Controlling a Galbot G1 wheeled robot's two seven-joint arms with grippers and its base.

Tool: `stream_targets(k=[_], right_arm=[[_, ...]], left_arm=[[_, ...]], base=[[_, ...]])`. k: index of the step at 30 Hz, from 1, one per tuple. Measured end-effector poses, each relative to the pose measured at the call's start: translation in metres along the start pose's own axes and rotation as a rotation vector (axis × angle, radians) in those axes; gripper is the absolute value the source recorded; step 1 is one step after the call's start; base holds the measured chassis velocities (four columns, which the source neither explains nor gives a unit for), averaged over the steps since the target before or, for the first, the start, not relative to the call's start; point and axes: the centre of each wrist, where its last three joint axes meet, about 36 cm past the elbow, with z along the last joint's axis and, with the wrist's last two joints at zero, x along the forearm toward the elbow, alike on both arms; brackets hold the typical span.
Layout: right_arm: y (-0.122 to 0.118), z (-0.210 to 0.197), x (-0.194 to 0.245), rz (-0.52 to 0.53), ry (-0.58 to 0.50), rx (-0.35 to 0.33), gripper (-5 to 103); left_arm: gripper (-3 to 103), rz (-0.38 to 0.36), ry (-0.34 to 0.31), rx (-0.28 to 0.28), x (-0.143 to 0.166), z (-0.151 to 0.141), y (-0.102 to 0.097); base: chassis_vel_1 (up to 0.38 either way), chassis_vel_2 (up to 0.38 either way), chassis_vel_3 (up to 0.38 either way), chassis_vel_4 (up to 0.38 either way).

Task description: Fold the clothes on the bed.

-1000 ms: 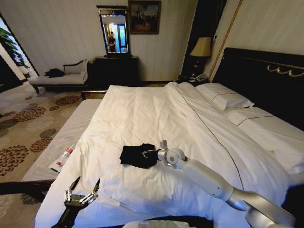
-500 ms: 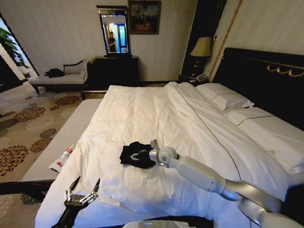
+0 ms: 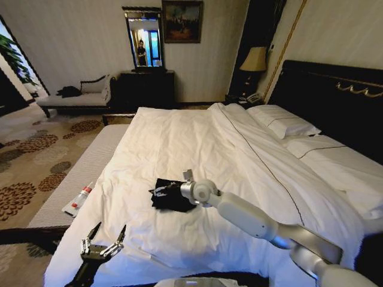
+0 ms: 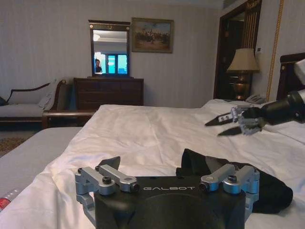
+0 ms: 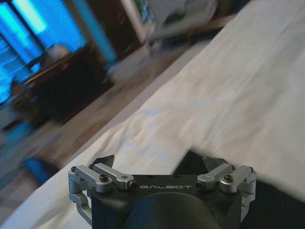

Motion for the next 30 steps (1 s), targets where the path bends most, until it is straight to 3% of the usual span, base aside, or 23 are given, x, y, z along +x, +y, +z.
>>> stream_targets(k=[1, 4, 7, 11, 17, 30], right_arm=[[0.000, 0.000, 0.000, 0.000, 0.000, 0.000, 100], [-0.032, 0.020, -0.005, 0.138, -0.140, 0.098, 100], [-0.046, 0.035, -0.015, 0.201, -0.191, 0.149, 100], [-0.056, 0.063, -0.042, 0.263, -0.263, 0.303, 100], [-0.049, 0.084, -0.072, 0.255, -0.276, 0.350, 100], [-0.055, 0.121, -0.124, 0.243, -0.164, 0.394, 100]], left_arm=[[100, 0.000, 0.000, 0.000, 0.000, 0.000, 0.000], [100, 0.000, 0.000, 0.000, 0.000, 0.000, 0.000], [100, 0.000, 0.000, 0.000, 0.000, 0.000, 0.000], [100, 0.000, 0.000, 0.000, 0.000, 0.000, 0.000], [100, 0.000, 0.000, 0.000, 0.000, 0.000, 0.000], [100, 0.000, 0.000, 0.000, 0.000, 0.000, 0.000]], base=[[0.000, 0.000, 0.000, 0.000], [0.000, 0.000, 0.000, 0.000], [0.000, 0.000, 0.000, 0.000], [0.000, 0.000, 0.000, 0.000], [0.000, 0.000, 0.000, 0.000], [0.000, 0.000, 0.000, 0.000]])
